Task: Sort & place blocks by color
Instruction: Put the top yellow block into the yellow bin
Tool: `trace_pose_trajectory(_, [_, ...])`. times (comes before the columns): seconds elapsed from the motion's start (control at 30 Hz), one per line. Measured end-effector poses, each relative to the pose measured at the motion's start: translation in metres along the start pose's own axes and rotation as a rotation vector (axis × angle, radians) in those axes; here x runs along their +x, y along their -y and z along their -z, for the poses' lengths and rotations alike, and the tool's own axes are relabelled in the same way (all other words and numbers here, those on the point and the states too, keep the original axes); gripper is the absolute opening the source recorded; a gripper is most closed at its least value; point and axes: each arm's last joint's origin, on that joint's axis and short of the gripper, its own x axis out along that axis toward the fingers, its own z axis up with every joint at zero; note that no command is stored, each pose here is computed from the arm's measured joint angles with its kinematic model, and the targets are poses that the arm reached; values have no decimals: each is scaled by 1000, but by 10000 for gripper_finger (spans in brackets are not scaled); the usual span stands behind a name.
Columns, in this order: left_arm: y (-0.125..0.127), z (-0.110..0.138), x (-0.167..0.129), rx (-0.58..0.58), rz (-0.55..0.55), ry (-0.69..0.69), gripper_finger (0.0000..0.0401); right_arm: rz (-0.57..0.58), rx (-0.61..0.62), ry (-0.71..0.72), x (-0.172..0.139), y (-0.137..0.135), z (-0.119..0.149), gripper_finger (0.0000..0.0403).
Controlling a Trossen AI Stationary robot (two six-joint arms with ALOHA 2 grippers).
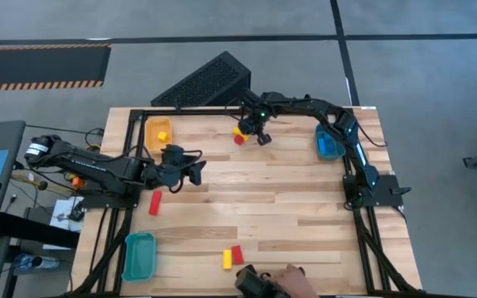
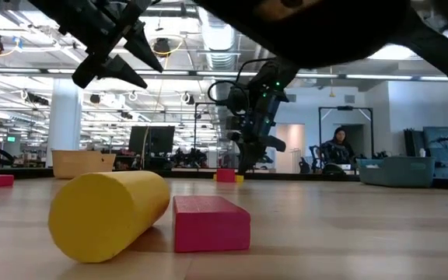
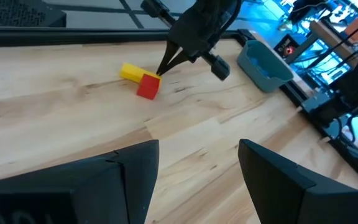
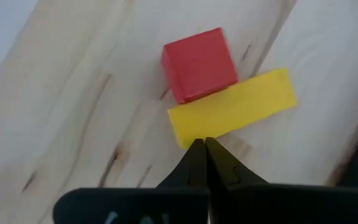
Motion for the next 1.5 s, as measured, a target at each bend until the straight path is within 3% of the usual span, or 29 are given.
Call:
trace_pose_trajectory(0.23, [-4,3,0,35,-33,-23,206,13,-44,-6,-3,1,-4,3])
trace_pose_trajectory(0.5, [-10,1,3,49,-67,-60,206,-27,-37,96,-8,8,8,3])
trace_pose_trajectory(0.73, [-16,-4,10,42,-78,-105,206,-102,54,185,-9,5,9,2])
trace_pose_trajectory(0.83, [-17,-5,11,36,-83,-103,206,-127,190,201,-12,6,7,2])
trace_pose_trajectory(0.97, [-18,-6,12,43,-90,-100,206,-142,499,209,-21,13,4,1])
trace_pose_trajectory(1.07, [-19,-8,13,64,-94,-95,206,-222,677,258,-35,13,9,1])
trace_pose_trajectory(1.23, [-19,-12,15,85,-103,-49,206,-203,790,383,-79,8,10,1])
trace_pose_trajectory(1.33, [-18,-16,16,85,-108,-3,206,-127,888,478,-89,-7,26,1])
trace_pose_trajectory(1.43, [-16,-18,20,82,-103,26,206,11,1109,636,-86,-13,53,0])
trace_pose_trajectory(1.5, [-13,-19,25,83,-93,49,206,-46,1268,681,-72,-7,70,0])
